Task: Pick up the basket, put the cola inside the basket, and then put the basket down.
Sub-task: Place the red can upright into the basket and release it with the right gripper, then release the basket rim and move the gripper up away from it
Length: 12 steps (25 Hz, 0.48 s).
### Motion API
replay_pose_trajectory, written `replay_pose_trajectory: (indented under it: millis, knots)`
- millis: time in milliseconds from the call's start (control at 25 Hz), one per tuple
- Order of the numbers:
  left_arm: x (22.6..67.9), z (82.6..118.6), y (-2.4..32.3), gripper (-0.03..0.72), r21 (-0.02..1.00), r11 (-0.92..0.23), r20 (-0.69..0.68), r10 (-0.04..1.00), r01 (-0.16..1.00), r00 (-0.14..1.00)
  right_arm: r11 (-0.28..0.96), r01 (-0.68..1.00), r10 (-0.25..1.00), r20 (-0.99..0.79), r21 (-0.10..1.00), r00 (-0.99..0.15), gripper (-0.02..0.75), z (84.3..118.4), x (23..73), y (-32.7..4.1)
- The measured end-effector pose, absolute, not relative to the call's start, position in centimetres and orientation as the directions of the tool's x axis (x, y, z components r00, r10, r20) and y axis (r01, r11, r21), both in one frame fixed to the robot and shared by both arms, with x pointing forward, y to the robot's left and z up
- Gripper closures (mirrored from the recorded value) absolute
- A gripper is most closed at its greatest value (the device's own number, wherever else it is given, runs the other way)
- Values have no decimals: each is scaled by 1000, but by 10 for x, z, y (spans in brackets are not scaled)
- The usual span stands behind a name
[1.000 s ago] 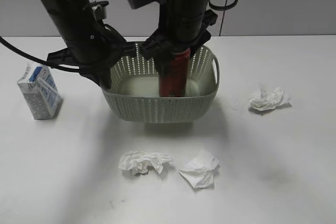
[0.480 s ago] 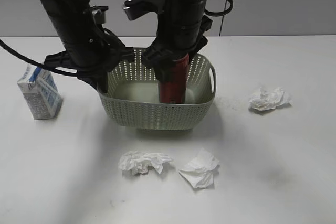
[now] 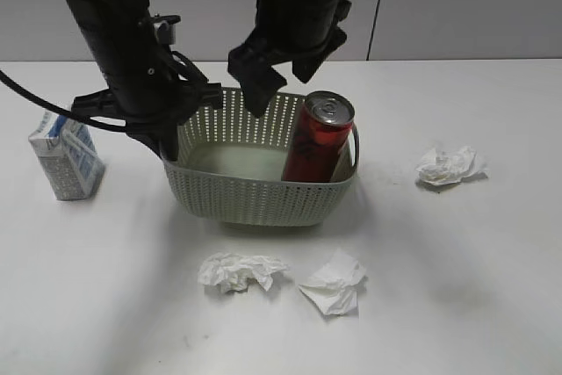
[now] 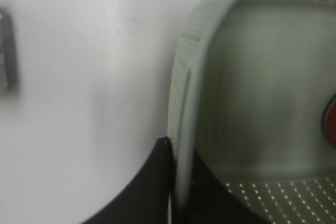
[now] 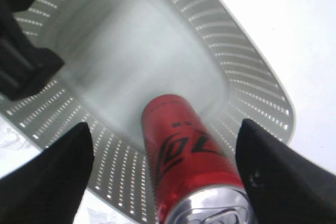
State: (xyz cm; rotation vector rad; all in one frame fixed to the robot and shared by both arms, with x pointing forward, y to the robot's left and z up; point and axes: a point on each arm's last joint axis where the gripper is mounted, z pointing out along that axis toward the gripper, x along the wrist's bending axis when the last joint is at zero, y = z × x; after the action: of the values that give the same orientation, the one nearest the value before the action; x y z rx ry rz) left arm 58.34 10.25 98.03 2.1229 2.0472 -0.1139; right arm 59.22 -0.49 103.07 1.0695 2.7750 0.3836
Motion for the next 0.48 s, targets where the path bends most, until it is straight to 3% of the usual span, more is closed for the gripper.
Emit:
replay_pose_trajectory:
  millis: [160, 480]
  knots:
    - [585, 981, 99, 688, 90, -2, -232, 972, 996, 23, 665, 654, 711, -37, 362, -702, 83, 1067, 595, -27]
    - [593, 958, 93, 688, 74, 26, -250, 968, 997, -6, 447, 764, 856, 26, 466, -517, 104, 1115, 626, -118]
